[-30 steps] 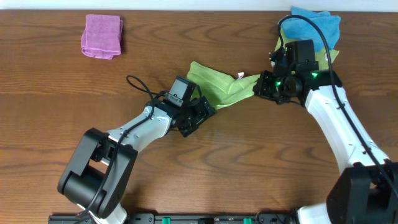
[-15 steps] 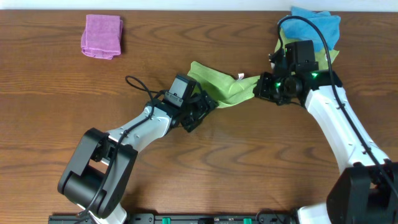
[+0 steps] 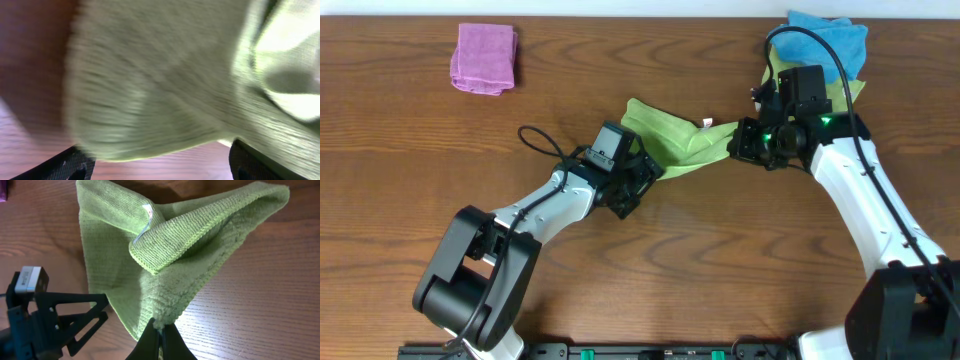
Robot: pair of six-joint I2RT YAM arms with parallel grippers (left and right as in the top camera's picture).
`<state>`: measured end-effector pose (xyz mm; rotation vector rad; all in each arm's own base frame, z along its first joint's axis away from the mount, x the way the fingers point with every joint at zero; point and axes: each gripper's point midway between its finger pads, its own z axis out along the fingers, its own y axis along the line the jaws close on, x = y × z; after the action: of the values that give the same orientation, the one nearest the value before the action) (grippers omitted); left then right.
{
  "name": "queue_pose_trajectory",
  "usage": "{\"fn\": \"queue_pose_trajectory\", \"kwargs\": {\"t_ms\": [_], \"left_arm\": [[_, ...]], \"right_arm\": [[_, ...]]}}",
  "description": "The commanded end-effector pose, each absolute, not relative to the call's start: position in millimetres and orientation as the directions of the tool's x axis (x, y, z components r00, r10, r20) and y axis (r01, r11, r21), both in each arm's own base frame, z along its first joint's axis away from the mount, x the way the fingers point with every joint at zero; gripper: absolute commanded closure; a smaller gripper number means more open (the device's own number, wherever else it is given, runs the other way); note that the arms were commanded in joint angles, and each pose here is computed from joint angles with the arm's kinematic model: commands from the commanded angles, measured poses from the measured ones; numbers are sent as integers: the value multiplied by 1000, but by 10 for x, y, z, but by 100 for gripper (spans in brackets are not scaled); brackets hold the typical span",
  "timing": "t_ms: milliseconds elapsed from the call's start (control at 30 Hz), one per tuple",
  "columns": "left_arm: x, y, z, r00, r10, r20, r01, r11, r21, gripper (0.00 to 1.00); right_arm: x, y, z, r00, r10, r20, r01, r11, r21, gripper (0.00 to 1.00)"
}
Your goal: Fold the cloth
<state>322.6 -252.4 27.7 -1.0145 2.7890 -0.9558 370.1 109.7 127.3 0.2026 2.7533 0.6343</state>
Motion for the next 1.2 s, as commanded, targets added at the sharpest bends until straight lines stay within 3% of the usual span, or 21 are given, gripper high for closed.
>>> {"fn": "queue_pose_trajectory", "kwargs": {"t_ms": [0, 200, 600, 1167], "left_arm": [[3251, -2356, 158, -747, -649, 142, -619, 603, -503, 14], [3298, -2326, 155, -717, -684, 134, -644, 578, -500, 16], [3343, -2413, 282, -647, -699, 305, -725, 440, -529, 12], [3644, -2188, 277, -596, -786, 162, -708, 420, -567, 13]], "right_arm": [[3733, 1130, 1393, -937, 175, -303, 21, 893, 450, 98], [3731, 1130, 1392, -937, 174, -303, 21, 893, 450, 98], [3719, 1128, 1386, -939, 160, -305, 9, 896, 444, 98], [3719, 1130, 1386, -939, 158, -306, 6, 896, 443, 98]]}}
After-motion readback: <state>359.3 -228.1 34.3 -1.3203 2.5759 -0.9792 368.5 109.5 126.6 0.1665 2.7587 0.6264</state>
